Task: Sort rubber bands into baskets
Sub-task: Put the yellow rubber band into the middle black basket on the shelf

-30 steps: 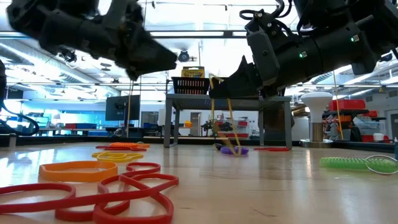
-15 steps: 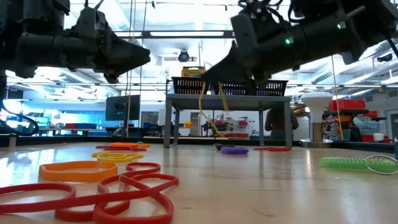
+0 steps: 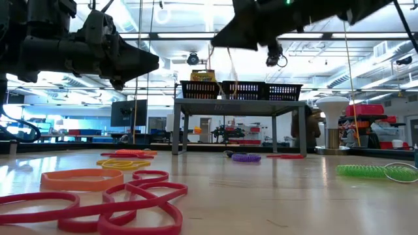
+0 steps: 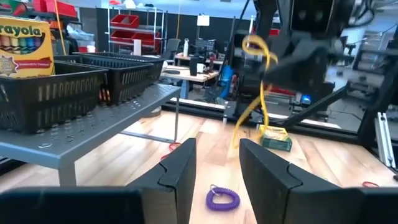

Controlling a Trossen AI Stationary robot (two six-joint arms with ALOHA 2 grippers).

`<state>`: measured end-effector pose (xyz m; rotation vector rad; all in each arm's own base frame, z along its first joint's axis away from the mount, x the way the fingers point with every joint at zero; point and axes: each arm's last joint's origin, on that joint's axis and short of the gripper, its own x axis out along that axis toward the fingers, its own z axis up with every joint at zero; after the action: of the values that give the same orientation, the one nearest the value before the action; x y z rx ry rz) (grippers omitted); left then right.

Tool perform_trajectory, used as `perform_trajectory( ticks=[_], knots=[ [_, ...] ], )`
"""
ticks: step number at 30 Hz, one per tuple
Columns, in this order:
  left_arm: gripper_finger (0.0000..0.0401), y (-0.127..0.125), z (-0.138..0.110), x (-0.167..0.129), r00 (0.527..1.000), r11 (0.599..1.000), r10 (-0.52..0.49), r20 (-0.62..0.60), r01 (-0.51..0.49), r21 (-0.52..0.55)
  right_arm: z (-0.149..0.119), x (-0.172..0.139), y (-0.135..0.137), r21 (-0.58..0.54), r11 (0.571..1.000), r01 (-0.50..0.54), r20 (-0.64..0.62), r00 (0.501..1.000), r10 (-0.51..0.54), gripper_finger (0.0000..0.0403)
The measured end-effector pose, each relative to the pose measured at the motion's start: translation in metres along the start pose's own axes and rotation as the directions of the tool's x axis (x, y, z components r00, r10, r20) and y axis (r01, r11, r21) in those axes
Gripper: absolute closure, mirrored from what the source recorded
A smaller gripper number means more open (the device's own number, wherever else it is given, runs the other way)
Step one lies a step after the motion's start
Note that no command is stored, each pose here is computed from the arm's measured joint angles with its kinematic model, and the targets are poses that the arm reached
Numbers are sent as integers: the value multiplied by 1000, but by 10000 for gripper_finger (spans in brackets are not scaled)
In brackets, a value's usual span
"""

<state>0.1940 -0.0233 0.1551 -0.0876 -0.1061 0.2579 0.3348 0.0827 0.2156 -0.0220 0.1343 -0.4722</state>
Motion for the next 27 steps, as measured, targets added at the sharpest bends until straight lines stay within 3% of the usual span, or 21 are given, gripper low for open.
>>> perform_trajectory(
  ticks=[12,16,23,27],
  knots=[
    [272,0,-1,0,1000,1000,0,-9,0,4,35,4,-7,-38,995,94,43,995,-92,403],
    [272,0,-1,0,1000,1000,1,-9,0,4,63,11,-14,-92,983,161,93,984,-153,403],
    [272,0,-2,0,1000,1000,1,-14,-1,7,117,23,-48,-135,948,287,86,957,-278,403],
    [272,0,-3,0,1000,1000,2,-25,-1,13,132,38,-78,-156,922,356,56,935,-351,403]
  ],
)
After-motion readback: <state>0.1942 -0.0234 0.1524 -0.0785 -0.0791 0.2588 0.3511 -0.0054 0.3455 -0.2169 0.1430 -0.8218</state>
